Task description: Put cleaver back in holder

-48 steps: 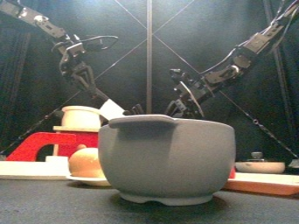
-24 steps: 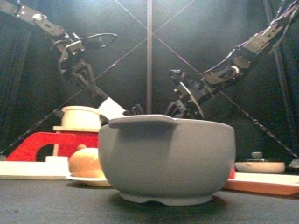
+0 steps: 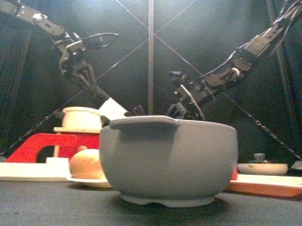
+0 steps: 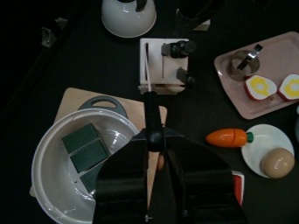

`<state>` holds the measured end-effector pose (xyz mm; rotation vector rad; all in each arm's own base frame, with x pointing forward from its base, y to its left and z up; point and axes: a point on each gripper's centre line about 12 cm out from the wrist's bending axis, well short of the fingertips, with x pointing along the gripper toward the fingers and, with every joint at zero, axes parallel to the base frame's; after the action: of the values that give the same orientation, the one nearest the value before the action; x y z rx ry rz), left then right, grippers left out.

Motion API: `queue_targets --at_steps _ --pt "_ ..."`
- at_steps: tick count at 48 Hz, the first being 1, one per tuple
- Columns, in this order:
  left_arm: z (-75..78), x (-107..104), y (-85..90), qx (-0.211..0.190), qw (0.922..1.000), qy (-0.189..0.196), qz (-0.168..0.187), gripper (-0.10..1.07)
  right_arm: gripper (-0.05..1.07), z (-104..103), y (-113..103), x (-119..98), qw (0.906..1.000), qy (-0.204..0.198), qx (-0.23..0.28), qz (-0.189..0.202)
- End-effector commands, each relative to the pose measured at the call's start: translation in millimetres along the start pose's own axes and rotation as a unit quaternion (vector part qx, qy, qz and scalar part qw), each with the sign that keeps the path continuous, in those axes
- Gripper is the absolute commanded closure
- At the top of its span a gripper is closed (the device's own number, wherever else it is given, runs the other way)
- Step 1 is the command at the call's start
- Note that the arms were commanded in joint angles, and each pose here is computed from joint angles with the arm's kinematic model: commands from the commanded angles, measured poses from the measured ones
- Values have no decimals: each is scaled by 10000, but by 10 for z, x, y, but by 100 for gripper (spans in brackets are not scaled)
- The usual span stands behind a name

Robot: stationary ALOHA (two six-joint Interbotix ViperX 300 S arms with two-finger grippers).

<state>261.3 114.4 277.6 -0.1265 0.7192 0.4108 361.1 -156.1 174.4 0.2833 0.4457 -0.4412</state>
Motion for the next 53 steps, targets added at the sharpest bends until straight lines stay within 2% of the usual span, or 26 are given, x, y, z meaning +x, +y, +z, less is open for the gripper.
queue_targets --at_steps 1,32,44,53 --pt "70 -21 12 15 9999 -146 20 55 65 151 4 -18 9998 -208 -2 13" --pt "-42 39 7 8 10000 23 10 55 65 153 4 29 9998 -193 -2 11" --pt "-31 138 4 34 10000 92 9 55 65 158 7 48 9998 -192 -32 17" --pt "32 127 5 32 10000 31 10 55 65 158 7 48 9998 -192 -32 17"
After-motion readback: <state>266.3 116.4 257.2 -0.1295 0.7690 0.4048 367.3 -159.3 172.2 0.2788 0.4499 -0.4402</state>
